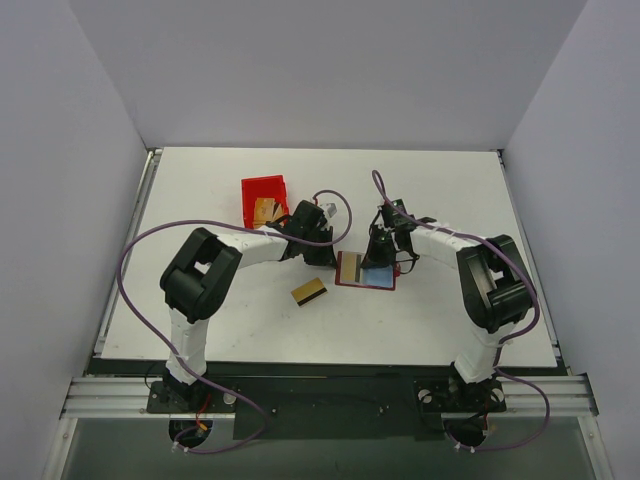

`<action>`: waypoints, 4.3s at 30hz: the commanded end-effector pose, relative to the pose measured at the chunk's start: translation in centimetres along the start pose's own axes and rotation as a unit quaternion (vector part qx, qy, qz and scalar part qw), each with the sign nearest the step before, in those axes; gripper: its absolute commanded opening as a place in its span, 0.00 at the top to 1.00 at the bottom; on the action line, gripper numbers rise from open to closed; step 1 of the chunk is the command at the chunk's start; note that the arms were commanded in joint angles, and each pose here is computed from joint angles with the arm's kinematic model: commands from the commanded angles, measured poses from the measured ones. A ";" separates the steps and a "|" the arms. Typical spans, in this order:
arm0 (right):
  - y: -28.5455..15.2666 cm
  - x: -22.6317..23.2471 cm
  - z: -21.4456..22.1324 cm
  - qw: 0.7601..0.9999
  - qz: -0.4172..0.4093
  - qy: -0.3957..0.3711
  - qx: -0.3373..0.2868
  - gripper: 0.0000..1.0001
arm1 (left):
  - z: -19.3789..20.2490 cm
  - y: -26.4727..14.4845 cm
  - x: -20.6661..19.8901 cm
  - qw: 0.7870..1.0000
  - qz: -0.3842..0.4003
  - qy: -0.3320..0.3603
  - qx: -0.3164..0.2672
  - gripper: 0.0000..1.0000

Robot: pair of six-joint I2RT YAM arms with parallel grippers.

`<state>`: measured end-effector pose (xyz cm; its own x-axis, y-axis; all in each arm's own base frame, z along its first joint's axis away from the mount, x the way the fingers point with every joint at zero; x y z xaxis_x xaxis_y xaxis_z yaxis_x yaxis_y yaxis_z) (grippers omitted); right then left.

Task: Put the credit cards into the card holder
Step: Insert the credit card into the card holder, then move the credit card to the corner of the board.

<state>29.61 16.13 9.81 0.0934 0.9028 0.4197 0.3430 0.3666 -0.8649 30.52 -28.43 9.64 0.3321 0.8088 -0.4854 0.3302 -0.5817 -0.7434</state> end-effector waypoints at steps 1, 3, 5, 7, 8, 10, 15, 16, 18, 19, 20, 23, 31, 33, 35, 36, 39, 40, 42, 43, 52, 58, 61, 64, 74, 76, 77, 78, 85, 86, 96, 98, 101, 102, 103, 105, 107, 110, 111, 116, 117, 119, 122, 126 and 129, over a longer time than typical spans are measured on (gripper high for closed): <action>-1.2 -0.3 -0.1 1.000 0.019 0.002 -0.015 1.00 | -0.4 0.3 -0.3 1.000 0.008 0.006 0.003 1.00; -1.4 -0.3 0.0 1.000 0.027 -0.001 -0.015 1.00 | -0.4 0.3 -0.3 1.000 0.007 0.006 0.002 1.00; -1.5 -0.4 0.0 0.999 0.036 -0.005 -0.017 1.00 | -0.4 0.3 -0.3 1.000 0.007 0.005 0.003 1.00; -1.6 -0.4 -0.1 0.999 0.043 -0.012 -0.017 1.00 | -0.4 0.3 -0.3 1.000 0.008 0.006 0.003 1.00; -1.7 -0.4 -0.1 0.999 0.049 -0.015 -0.016 1.00 | -0.4 0.3 -0.3 1.000 0.008 0.006 0.003 1.00; -1.6 -0.3 0.0 0.998 0.056 -0.019 -0.012 1.00 | -0.4 0.4 -0.3 1.000 0.007 0.005 0.003 1.00; -1.9 -0.1 0.2 0.998 0.062 -0.028 -0.018 1.00 | -0.3 0.3 -0.2 1.000 0.006 0.005 0.003 1.00; -2.1 0.1 0.1 0.998 0.060 -0.027 -0.021 1.00 | -0.3 0.3 -0.2 1.000 0.006 0.006 0.004 1.00; -2.4 0.3 0.0 0.998 0.056 -0.031 -0.026 1.00 | -0.3 0.4 -0.2 1.000 0.006 0.006 0.004 1.00; -2.6 0.4 0.0 0.998 0.055 -0.034 -0.028 1.00 | -0.3 0.4 -0.2 1.000 0.007 0.006 0.005 1.00; -2.8 0.5 -0.1 0.997 0.053 -0.036 -0.033 1.00 | -0.3 0.3 -0.2 1.000 0.007 0.006 0.005 1.00; -3.3 0.6 -0.2 0.997 0.058 -0.042 -0.038 1.00 | -0.3 0.3 -0.2 1.000 0.007 0.006 0.003 1.00; -3.9 2.3 0.1 0.995 0.018 -0.085 -0.043 1.00 | -1.2 -1.5 -0.9 1.000 -0.007 0.012 -0.024 1.00; -3.9 3.0 0.3 0.994 0.003 -0.102 -0.042 1.00 | -1.6 -2.6 -0.8 0.998 -0.031 0.014 -0.046 1.00; -3.9 3.8 0.6 0.992 -0.019 -0.117 -0.039 1.00 | -1.6 -3.7 -0.7 0.997 -0.048 0.013 -0.062 1.00; -3.9 4.2 0.7 0.991 -0.034 -0.123 -0.040 1.00 | -1.3 -3.9 -0.4 0.996 -0.058 0.010 -0.061 1.00; -3.7 5.2 0.9 0.988 -0.061 -0.137 -0.038 1.00 | -1.3 -5.7 0.1 0.992 -0.095 0.005 -0.085 1.00; -3.6 5.7 1.1 0.987 -0.067 -0.143 -0.035 1.00 | -1.0 -6.0 0.3 0.991 -0.103 0.002 -0.084 1.00; -3.1 6.5 1.0 0.986 -0.072 -0.148 -0.033 1.00 | -0.6 -6.7 0.8 0.988 -0.131 -0.002 -0.086 1.00; -2.5 6.5 1.0 0.987 -0.068 -0.144 -0.025 1.00 | -0.4 -7.2 1.1 0.985 -0.146 -0.004 -0.088 1.00; 1.0 8.1 2.0 0.989 -0.077 -0.128 0.019 1.00 | 2.9 -8.1 3.2 0.975 -0.211 -0.028 -0.061 1.00; 2.5 7.3 2.7 0.992 -0.061 -0.107 0.038 1.00 | 4.5 -8.7 3.7 0.976 -0.208 -0.040 -0.056 1.00; 2.9 7.3 2.9 0.991 -0.066 -0.102 0.050 1.00 | 5.0 -8.6 3.7 0.978 -0.198 -0.037 -0.054 1.00; 3.3 7.2 3.2 0.991 -0.066 -0.099 0.060 1.00 | 5.0 -8.1 3.5 0.983 -0.172 -0.033 -0.053 1.00; 3.9 6.5 4.5 0.989 -0.077 -0.088 0.087 1.00 | 6.8 -7.7 3.5 0.989 -0.138 -0.036 -0.027 1.00; 4.1 6.2 4.7 0.989 -0.078 -0.085 0.092 1.00 | 7.2 -7.7 3.6 0.989 -0.139 -0.037 -0.025 1.00; 4.2 6.1 4.9 0.989 -0.076 -0.084 0.095 1.00 | 7.3 -7.7 3.7 0.989 -0.139 -0.037 -0.024 1.00; 4.3 6.0 5.2 0.989 -0.075 -0.085 0.099 1.00 | 7.7 -7.7 3.7 0.989 -0.139 -0.038 -0.021 1.00; 4.4 6.0 6.5 0.987 -0.082 -0.086 0.106 1.00 | 9.1 -8.0 3.5 0.991 -0.124 -0.043 -0.012 1.00; 4.5 5.9 6.9 0.987 -0.081 -0.088 0.109 1.00 | 9.4 -8.1 3.5 0.991 -0.124 -0.044 -0.010 1.00; 4.3 5.2 9.1 0.985 -0.082 -0.094 0.121 1.00 | 11.3 -9.6 3.5 0.991 -0.120 -0.056 -0.023 1.00; 4.3 5.2 9.5 0.984 -0.082 -0.096 0.122 1.00 | 11.8 -9.8 3.5 0.990 -0.127 -0.056 -0.028 1.00; 4.1 5.1 10.2 0.984 -0.085 -0.100 0.124 1.00 | 12.6 -9.9 3.3 0.990 -0.129 -0.053 -0.026 1.00; 4.0 5.1 10.3 0.984 -0.086 -0.100 0.123 1.00 | 12.8 -10.0 3.3 0.990 -0.130 -0.053 -0.025 1.00; 4.0 5.1 10.6 0.983 -0.087 -0.103 0.126 1.00 | 13.2 -9.9 3.2 0.990 -0.132 -0.052 -0.022 1.00; 4.0 5.1 11.0 0.982 -0.088 -0.107 0.128 1.00 | 13.7 -10.0 3.0 0.990 -0.133 -0.049 -0.019 1.00; 4.0 5.1 11.4 0.981 -0.090 -0.111 0.131 1.00 | 14.2 -10.2 2.7 0.990 -0.135 -0.046 -0.017 1.00; 3.6 5.2 11.9 0.979 -0.096 -0.118 0.133 1.00 | 15.0 -10.7 2.4 0.989 -0.144 -0.040 -0.016 1.00; 3.6 5.0 12.1 0.979 -0.096 -0.118 0.137 1.00 | 15.3 -10.8 2.4 0.988 -0.146 -0.042 -0.014 1.00; 2.7 4.5 13.0 0.975 -0.091 -0.134 0.150 1.00 | 16.8 -11.8 2.8 0.986 -0.156 -0.050 -0.015 1.00; 2.7 4.4 13.2 0.975 -0.089 -0.135 0.152 1.00 | 16.9 -12.0 2.7 0.987 -0.153 -0.052 -0.019 1.00; 2.4 4.2 13.5 0.974 -0.091 -0.138 0.155 1.00 | 17.5 -12.3 2.8 0.987 -0.153 -0.055 -0.018 1.00; 2.3 4.0 13.9 0.972 -0.096 -0.140 0.164 1.00 | 18.3 -12.4 3.0 0.986 -0.154 -0.059 -0.017 1.00; 2.5 4.1 14.3 0.970 -0.097 -0.143 0.169 1.00 | 18.6 -12.4 2.9 0.986 -0.152 -0.058 -0.018 1.00; 2.6 4.4 14.6 0.969 -0.101 -0.144 0.173 1.00 | 18.7 -12.2 2.7 0.987 -0.149 -0.055 -0.017 1.00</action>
<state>19.72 25.95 7.65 -0.2442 0.7320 0.6361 0.0765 0.6684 -0.7398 11.76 -18.18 9.77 0.1339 0.9291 -0.3448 0.4586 -0.3665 -0.8095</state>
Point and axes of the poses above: each gripper's point midway between its finger pads, its own y axis out along the fingers, its own x axis along the line the jaws close on, z = x × y, the point moved 10 cm from there along -y, back along the fingers, and after that the axes turned 2 degrees about y, right-handed, at the moved point
